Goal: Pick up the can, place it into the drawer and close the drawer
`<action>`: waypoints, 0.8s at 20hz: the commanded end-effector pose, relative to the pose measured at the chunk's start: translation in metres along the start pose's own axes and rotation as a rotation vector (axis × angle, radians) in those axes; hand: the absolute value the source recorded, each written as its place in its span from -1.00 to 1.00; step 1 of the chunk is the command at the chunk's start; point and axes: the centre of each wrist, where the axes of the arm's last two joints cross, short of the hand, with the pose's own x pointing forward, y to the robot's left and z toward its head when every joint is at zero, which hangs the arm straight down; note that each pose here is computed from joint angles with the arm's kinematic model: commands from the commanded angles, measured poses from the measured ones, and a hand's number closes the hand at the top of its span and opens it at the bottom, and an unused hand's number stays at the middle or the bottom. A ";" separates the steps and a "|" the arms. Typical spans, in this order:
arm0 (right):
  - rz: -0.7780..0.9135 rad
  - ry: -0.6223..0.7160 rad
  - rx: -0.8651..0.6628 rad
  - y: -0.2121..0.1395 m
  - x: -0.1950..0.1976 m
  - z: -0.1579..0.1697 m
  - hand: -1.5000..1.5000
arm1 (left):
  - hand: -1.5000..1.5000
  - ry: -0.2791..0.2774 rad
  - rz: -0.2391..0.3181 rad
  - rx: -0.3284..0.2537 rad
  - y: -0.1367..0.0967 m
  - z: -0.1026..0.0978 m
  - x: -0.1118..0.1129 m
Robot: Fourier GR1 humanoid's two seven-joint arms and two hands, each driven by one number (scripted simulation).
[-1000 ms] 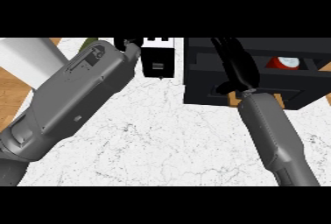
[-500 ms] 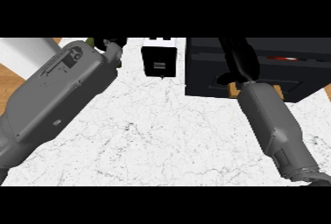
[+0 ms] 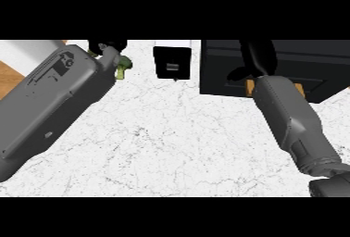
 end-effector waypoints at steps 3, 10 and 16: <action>0.015 0.039 -0.061 -0.029 -0.009 -0.028 -1.00 | -1.00 -0.003 0.001 -0.020 0.001 0.008 0.001; 0.016 0.060 -0.047 -0.049 -0.012 -0.045 -1.00 | -1.00 -0.003 0.002 -0.036 0.015 0.012 0.003; -0.377 0.027 0.016 -0.046 0.019 -0.052 -1.00 | -1.00 0.001 0.003 -0.029 0.011 0.015 -0.001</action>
